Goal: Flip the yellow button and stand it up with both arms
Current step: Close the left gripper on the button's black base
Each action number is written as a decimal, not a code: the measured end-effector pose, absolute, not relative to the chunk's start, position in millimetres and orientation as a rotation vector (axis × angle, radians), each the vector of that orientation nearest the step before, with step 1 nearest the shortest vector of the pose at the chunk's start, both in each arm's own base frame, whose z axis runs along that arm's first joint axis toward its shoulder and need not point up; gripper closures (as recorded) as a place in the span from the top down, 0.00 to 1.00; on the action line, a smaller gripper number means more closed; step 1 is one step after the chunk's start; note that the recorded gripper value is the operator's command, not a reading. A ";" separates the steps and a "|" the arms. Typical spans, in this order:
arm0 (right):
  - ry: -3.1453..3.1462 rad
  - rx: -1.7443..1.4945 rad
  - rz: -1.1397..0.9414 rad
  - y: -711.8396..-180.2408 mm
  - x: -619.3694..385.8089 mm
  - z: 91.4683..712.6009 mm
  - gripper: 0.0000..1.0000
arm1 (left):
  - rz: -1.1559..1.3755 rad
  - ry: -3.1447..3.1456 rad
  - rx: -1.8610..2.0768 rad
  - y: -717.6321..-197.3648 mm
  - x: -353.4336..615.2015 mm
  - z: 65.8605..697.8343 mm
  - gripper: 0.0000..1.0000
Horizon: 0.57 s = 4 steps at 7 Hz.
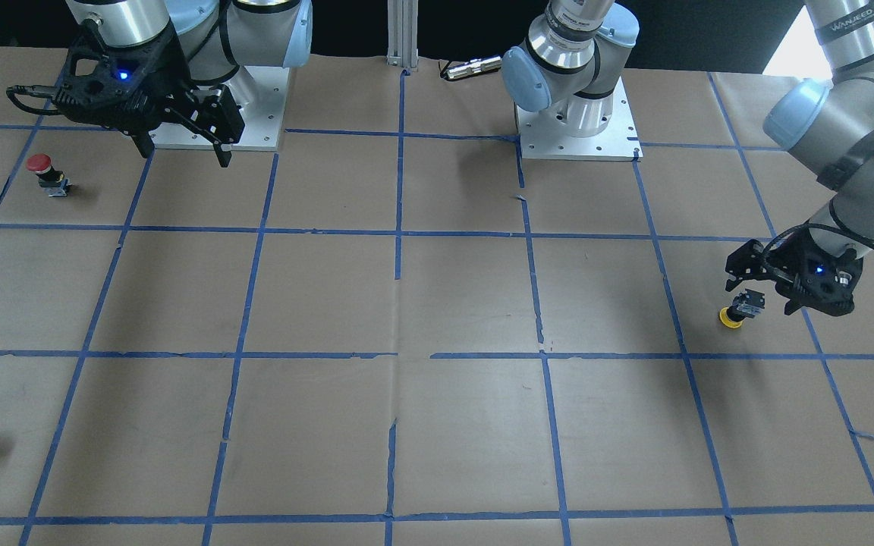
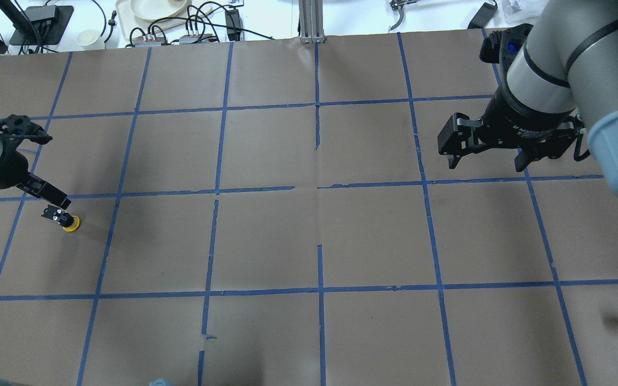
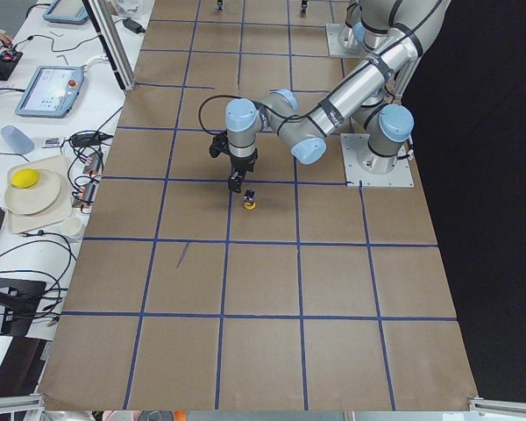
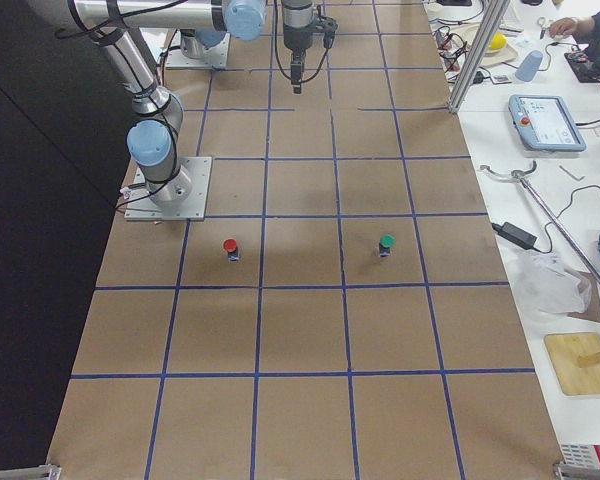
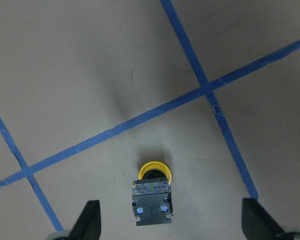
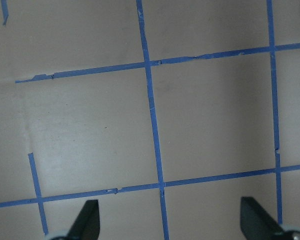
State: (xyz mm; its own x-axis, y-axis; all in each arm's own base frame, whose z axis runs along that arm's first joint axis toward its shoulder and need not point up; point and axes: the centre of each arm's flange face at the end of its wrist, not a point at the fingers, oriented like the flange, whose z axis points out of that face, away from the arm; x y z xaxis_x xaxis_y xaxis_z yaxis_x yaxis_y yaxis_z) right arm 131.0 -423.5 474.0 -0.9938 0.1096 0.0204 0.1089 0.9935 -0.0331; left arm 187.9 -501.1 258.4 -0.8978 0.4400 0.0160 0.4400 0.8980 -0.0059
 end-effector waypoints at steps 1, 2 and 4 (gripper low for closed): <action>-3.114 -0.171 0.050 -423.5 130.9 473.8 1.00 | -0.001 -3.022 -0.718 -498.2 196.8 243.8 0.98; -3.114 -0.171 0.050 -423.5 130.9 473.7 1.00 | -0.006 -3.019 -0.715 -496.2 203.2 231.3 0.98; -3.114 -0.171 0.051 -423.6 130.9 474.0 1.00 | -0.011 -3.039 -0.698 -494.5 208.9 213.4 0.66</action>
State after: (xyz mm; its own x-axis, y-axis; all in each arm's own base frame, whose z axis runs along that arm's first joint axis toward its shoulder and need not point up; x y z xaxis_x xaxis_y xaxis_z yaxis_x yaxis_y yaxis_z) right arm 130.9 -423.6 474.0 -0.9937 0.1097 0.0208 0.1090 0.9935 -0.0336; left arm 208.9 -494.5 213.4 -0.8994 0.4365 0.0248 0.4366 0.8996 0.0016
